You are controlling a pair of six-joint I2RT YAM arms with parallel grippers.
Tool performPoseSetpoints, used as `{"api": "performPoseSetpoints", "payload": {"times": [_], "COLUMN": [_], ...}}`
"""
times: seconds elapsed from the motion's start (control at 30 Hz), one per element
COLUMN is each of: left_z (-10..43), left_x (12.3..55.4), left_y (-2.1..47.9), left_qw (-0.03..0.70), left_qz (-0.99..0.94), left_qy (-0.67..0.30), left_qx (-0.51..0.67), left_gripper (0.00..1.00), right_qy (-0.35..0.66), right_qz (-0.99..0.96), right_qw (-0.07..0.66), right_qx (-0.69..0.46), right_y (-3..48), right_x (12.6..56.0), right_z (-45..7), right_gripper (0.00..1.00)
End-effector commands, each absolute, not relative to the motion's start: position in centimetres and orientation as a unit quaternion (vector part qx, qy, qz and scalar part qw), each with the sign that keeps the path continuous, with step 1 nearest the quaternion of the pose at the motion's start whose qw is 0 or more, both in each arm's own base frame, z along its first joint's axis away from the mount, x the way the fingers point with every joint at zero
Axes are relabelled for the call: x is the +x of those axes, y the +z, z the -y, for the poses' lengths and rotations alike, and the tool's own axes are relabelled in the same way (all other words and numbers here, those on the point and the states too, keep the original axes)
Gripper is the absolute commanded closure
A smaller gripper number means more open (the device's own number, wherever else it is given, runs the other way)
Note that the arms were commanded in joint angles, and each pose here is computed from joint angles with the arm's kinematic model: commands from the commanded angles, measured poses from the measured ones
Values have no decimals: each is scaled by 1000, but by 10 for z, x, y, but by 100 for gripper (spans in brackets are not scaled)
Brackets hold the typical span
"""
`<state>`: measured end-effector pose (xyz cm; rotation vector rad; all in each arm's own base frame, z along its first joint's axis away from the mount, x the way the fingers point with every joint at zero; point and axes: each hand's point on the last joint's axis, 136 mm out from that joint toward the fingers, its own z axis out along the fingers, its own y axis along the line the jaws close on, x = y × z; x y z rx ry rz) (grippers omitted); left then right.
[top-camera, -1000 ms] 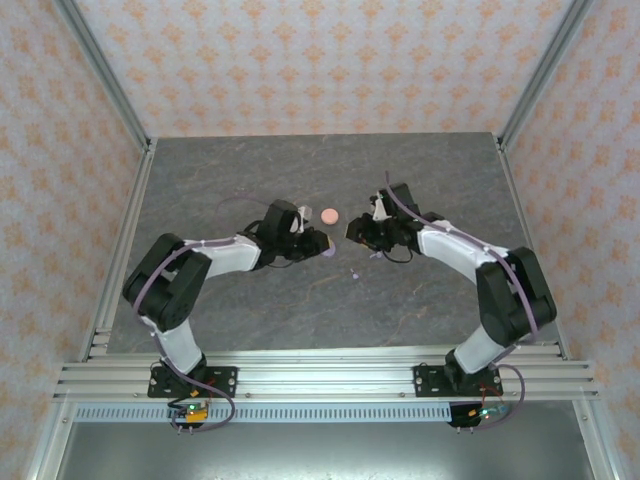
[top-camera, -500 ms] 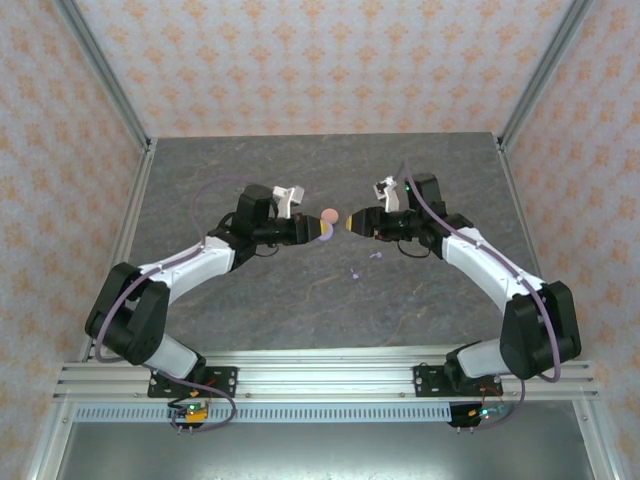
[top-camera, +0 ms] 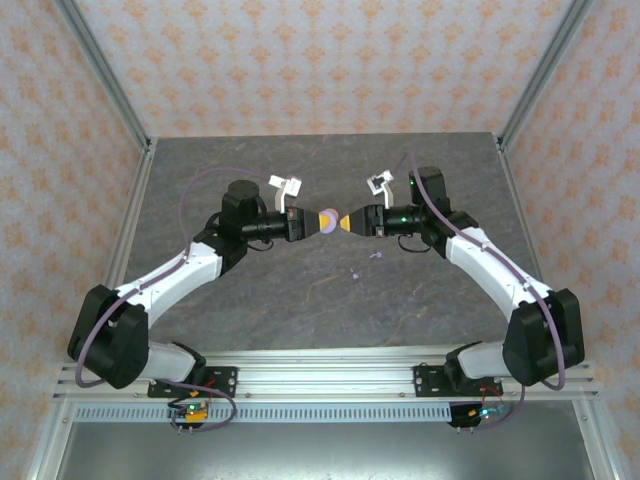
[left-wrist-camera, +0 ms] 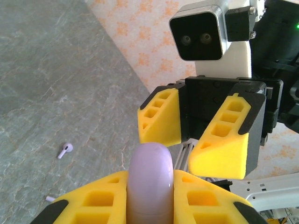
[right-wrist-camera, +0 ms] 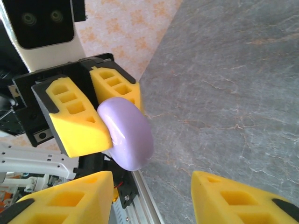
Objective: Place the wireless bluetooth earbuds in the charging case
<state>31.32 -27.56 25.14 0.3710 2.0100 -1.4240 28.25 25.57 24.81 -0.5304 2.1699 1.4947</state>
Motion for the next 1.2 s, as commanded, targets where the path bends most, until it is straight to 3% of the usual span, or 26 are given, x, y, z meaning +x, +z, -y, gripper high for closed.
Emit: {"api": "performPoseSetpoints", "payload": {"times": [0.0, 0.87, 1.17], "left_z": [280, 292, 292], "left_x": [304, 286, 285], "left_y": [280, 306, 306], "left_qw": [339, 342, 344], "left_qz": [-731, -708, -710], "left_qy": [-566, -583, -578], "left_qx": [172, 206, 206], "left_gripper": [87, 87, 85], "right_qy": [561, 566, 569], "right_qz": [-741, -729, -726], "right_qw": [267, 250, 249], "right_qx": [-254, -293, -295], "right_y": [287, 291, 294], "right_x": [273, 262, 260], "right_z": [-263, -274, -275], "right_gripper": [52, 62, 78]}}
